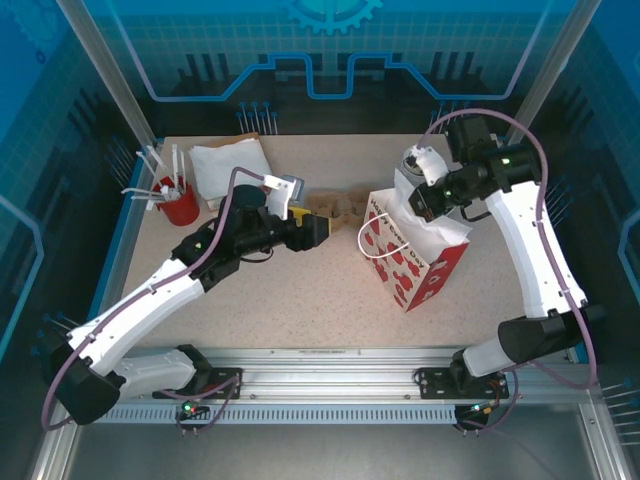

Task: Pack the takeout coffee

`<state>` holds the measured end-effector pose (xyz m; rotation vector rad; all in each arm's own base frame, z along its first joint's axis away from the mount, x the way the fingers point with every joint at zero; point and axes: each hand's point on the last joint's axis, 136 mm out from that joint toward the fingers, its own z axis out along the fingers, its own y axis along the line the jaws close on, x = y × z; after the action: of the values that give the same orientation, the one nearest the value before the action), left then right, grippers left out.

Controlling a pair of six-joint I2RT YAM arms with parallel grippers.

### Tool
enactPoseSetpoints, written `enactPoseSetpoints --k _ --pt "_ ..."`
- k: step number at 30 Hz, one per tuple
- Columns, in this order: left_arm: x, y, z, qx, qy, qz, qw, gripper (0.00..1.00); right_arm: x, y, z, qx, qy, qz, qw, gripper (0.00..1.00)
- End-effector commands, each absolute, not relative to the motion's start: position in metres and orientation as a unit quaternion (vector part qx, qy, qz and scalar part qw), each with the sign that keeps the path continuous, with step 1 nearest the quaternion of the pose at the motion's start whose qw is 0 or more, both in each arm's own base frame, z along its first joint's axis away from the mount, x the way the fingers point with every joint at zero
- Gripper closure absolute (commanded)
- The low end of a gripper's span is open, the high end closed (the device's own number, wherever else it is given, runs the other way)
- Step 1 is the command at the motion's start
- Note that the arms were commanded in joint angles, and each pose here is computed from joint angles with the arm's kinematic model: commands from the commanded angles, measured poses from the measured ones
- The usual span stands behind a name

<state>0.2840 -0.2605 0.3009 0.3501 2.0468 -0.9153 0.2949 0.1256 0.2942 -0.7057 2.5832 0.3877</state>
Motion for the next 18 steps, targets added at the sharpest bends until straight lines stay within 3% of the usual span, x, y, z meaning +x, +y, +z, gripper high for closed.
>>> enactPoseSetpoints --k 1,5,8,12,18 --pt "0.291 -0.256 0.301 0.136 0.823 -0.34 0.434 0.29 0.301 0.136 0.28 -0.257 0.935 0.134 0.205 0.87" --pt "0.291 -0.251 0.292 0.132 0.83 -0.325 0.433 0.28 0.298 0.134 0.274 -0.253 0.943 0.101 0.193 0.65" --pt "0.29 -0.25 0.29 0.133 0.831 -0.323 0.432 0.27 0.295 0.127 0.286 -0.244 0.942 0.085 0.214 0.56" --pt "0.289 -0.247 0.289 0.134 0.833 -0.316 0.434 0.27 0.288 0.117 0.285 -0.234 0.945 0.067 0.217 0.55" --pt "0.29 -0.244 0.287 0.134 0.834 -0.312 0.436 0.26 0.285 0.12 0.256 -0.228 0.953 0.074 0.185 0.61"
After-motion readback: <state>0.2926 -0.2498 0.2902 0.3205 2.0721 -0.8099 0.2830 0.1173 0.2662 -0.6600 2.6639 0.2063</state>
